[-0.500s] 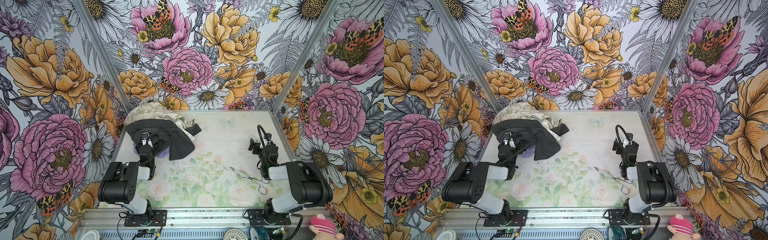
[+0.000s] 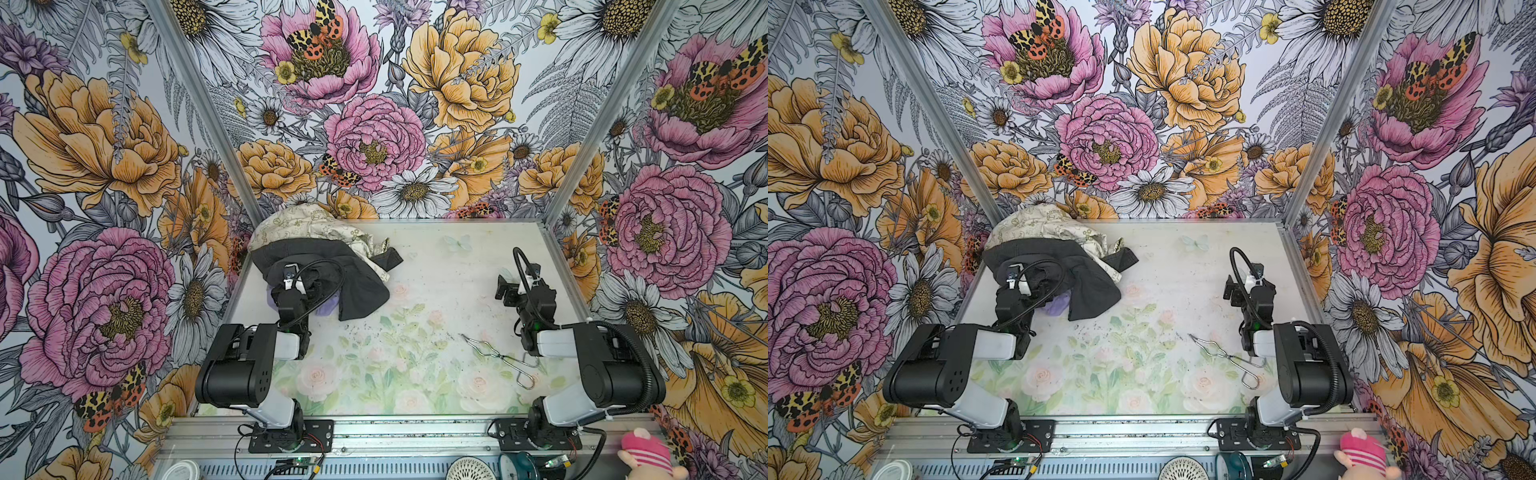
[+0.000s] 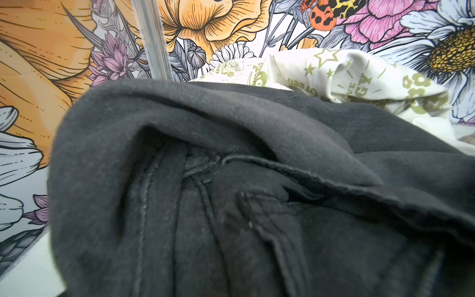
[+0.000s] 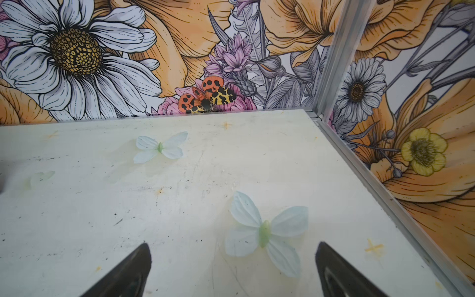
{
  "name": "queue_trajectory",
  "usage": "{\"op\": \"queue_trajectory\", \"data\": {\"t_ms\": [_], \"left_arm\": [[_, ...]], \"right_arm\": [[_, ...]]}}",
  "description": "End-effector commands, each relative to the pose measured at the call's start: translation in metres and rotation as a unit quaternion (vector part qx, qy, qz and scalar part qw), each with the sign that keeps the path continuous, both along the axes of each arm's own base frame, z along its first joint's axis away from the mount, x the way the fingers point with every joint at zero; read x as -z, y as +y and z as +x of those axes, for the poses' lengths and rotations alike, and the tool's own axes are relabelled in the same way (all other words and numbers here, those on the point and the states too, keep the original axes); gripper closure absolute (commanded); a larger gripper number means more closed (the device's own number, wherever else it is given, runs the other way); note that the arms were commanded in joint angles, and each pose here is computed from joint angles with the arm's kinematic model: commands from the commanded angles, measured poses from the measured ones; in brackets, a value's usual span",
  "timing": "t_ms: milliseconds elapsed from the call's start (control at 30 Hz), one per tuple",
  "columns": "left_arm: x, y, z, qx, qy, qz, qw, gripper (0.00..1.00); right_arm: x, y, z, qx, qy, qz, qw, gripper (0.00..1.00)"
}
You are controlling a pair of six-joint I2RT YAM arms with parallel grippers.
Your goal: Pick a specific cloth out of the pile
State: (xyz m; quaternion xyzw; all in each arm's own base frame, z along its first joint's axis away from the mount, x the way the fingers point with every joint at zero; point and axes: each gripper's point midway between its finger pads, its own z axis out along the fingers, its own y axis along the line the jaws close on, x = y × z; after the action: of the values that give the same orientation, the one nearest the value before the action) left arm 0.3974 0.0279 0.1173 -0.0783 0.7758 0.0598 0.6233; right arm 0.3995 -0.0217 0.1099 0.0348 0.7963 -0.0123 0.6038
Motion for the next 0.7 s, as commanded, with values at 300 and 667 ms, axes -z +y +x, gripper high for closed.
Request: {"op": "queue_trajectory", "data": {"t_ms": [300,667], "left_arm": [[-0.013,-0.004,0.007,0.020,-0.019,-0.006,1.000,0.01],[-0.021,0.000,-0.003,0.002,-0.047,-0.006,0.999,0.01]], "right_arm": [[-0.003,0.005,0.005,-0.020,-0.001,-0.003,1.000,0.00],[-0.038,0.005,-0.009,-0.013,-0.015,-0.008,1.000,0.00]]}}
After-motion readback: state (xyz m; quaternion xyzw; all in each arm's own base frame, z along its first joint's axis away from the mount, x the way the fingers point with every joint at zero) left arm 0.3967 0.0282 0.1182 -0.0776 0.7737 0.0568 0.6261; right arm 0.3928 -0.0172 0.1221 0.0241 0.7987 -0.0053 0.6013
